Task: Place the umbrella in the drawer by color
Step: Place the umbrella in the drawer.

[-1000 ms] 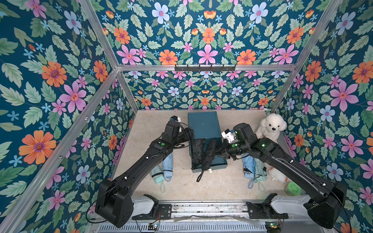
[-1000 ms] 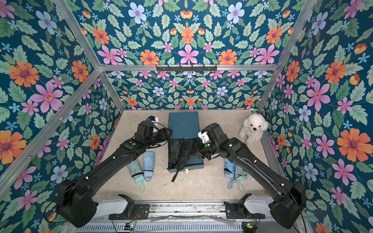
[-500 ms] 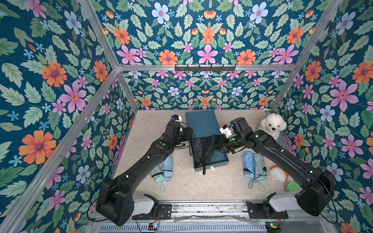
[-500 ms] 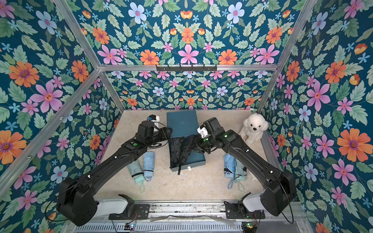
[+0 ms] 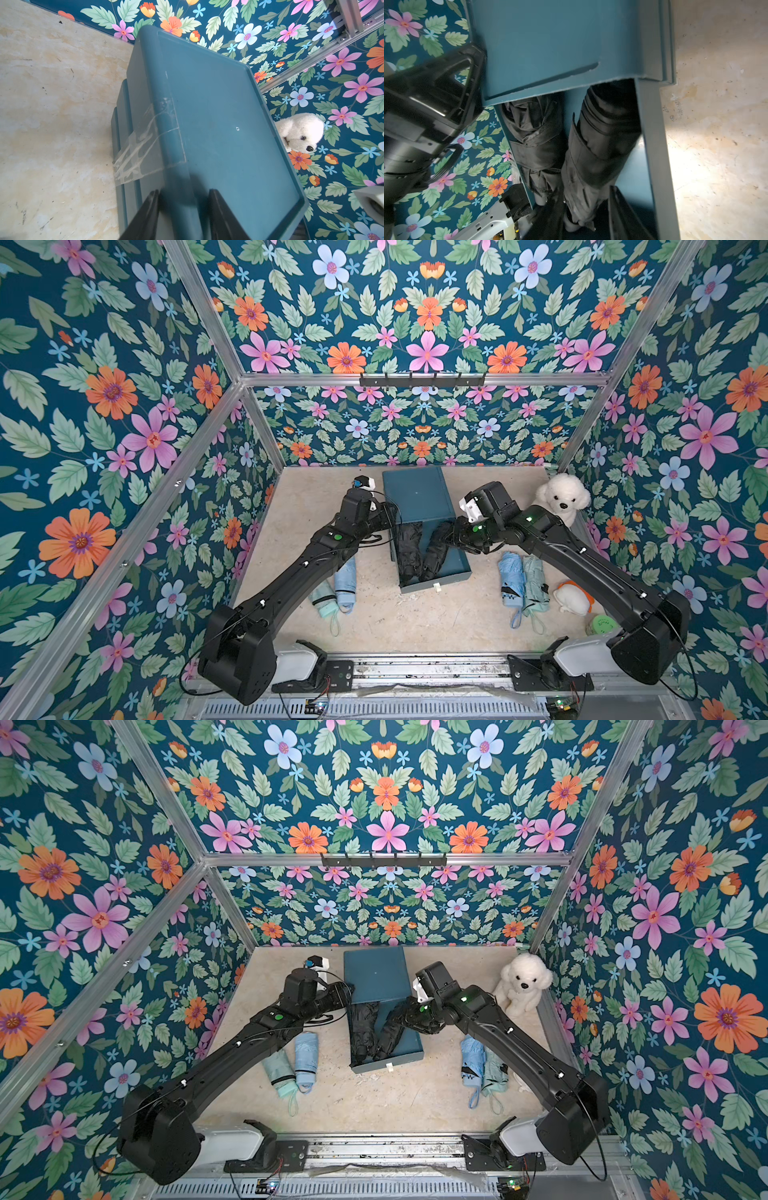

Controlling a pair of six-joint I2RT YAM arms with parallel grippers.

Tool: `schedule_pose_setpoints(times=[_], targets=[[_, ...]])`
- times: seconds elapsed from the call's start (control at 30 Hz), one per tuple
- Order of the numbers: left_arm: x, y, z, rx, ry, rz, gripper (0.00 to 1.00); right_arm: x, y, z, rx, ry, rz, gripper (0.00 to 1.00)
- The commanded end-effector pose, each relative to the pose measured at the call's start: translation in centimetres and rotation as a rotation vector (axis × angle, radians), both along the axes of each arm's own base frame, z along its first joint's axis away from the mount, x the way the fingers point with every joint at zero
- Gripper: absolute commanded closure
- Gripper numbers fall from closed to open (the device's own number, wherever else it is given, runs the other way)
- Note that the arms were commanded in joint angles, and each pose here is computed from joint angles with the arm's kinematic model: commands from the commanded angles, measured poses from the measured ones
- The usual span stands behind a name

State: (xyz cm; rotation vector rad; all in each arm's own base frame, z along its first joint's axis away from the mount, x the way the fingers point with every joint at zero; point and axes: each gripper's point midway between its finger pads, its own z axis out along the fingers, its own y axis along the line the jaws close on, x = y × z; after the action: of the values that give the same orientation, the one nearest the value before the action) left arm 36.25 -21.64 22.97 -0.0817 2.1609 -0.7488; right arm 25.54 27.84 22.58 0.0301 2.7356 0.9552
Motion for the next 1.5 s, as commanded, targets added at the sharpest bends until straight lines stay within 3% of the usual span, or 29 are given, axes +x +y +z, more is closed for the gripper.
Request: schedule_pose_setpoints(times=[0.0,0.2,0.47,0.63,0.8,0.97,1.07,1.13,1.27,1.47], targets=[[-1.0,0.9,-3.2,0.100,0.100,-0.004,0.59,0.7,-0.4,-1.1,-0.105,-0.042,-0.012,0.70],[-0.9,1.1,-3.9,0.130,0.109,-0.005,0.66,2.0,0.3,-1.3,-0.199,-0.103,-0.015,0.96],[-0.9,0.9,-4.3,0.152,0.114,-0.027,0.71,3.2,1.6,-1.9,-0.243,-0.136,-0.008,0.98],[-1.0,0.7,-4.0,0.143,0.112,-0.038,0.71,3.5,1.1,-1.6,-0.288,-0.162,-0.018,0.82],[-1.1,0.6,-3.4,0.122,0.111,-0.036,0.61,1.5,1.4,2.0,-0.325,-0.277,0.002,0.59],[-0.6,0.6,-2.7,0.093,0.108,-0.016,0.50,-3.5,4.1,4.0,-0.278,-0.391,0.081,0.50],[-0.1,0.8,-2.1,0.063,0.101,-0.005,0.47,-5.6,5.7,3.9,-0.222,-0.432,0.090,0.50],[0.3,0.8,-1.9,0.032,0.100,-0.005,0.46,-5.7,6.2,3.9,-0.187,-0.445,0.061,0.55],[0.8,1.1,-1.9,0.004,0.110,-0.006,0.47,-6.1,8.9,3.6,-0.091,-0.417,0.093,0.75],[0.9,1.0,-2.5,0.024,0.120,-0.015,0.47,-7.2,13.2,2.3,-0.053,-0.313,0.204,0.89]])
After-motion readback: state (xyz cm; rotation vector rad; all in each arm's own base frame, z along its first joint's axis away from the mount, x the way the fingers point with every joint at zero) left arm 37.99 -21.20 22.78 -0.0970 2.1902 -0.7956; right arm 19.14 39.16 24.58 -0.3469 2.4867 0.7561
